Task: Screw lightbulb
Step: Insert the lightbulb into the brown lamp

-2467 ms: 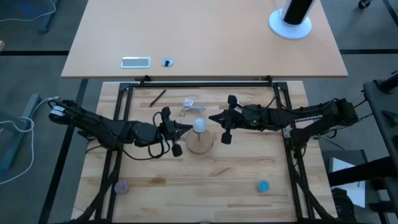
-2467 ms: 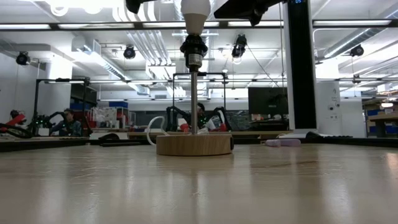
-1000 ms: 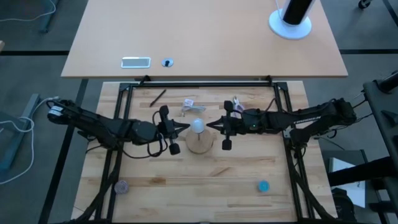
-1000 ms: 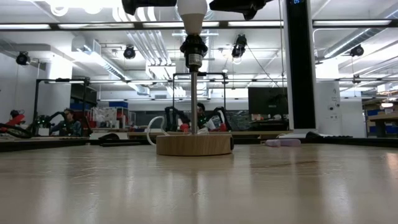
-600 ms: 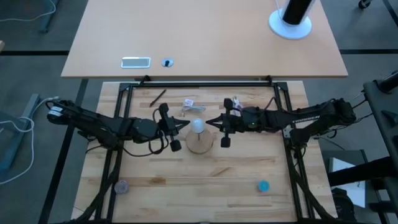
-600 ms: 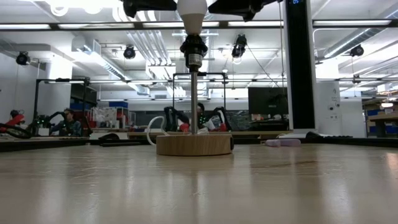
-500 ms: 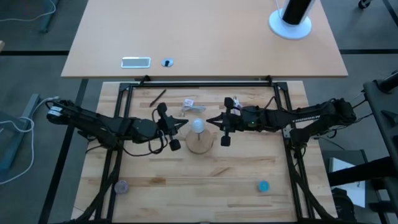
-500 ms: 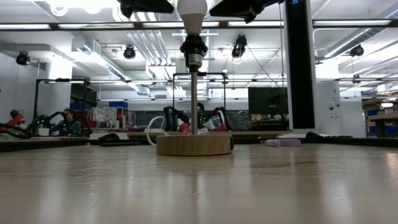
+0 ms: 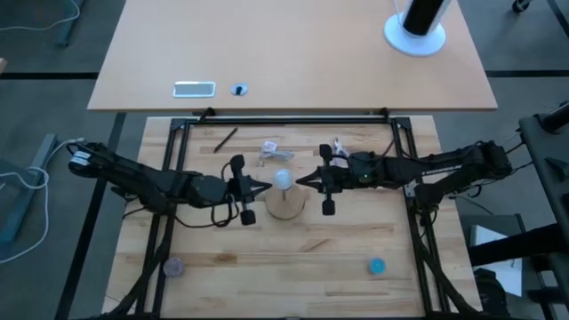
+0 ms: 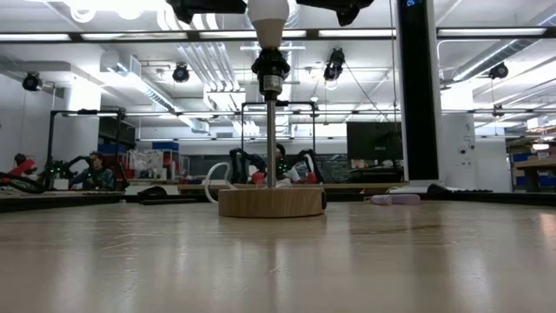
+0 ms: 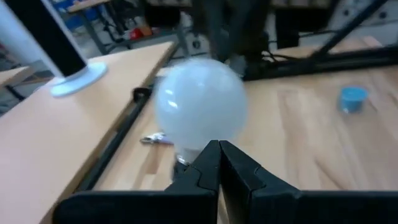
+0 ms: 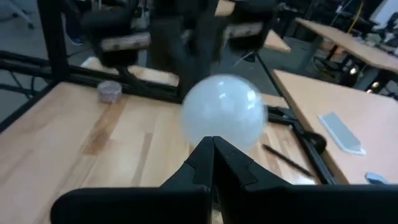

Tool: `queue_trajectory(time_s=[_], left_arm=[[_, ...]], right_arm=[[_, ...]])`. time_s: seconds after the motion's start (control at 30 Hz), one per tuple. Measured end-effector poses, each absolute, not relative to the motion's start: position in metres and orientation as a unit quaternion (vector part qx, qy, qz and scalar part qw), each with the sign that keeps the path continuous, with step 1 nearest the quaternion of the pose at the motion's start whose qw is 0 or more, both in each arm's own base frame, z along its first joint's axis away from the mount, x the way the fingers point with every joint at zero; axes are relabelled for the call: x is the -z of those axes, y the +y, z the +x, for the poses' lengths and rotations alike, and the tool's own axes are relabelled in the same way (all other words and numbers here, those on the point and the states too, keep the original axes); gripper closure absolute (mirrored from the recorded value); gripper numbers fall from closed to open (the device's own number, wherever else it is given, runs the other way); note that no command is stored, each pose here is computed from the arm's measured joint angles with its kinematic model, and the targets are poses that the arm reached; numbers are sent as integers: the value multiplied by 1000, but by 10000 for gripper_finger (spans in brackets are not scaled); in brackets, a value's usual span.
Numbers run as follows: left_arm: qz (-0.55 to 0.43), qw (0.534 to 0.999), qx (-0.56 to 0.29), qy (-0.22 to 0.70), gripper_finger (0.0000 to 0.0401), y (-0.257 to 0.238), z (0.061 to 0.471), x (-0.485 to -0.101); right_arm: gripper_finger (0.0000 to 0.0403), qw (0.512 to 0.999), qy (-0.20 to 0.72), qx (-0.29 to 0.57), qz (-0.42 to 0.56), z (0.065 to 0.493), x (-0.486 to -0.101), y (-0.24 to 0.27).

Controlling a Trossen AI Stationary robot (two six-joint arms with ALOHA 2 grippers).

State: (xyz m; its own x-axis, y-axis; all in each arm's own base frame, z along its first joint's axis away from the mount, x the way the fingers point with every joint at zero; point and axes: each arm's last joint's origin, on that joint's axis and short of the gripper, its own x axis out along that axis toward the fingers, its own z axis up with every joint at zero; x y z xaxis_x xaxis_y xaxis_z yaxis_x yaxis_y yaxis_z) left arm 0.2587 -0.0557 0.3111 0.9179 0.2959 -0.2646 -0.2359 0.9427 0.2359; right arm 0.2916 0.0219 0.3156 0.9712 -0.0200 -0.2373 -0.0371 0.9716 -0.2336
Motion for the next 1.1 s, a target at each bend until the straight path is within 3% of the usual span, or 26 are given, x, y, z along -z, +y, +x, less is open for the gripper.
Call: queue_trajectory(time_s=[1.1], left_arm=[[113,966,-185,142,401,-38,263,-314]], right_arm=[[403,987,106,29,-117,304,-311,7]])
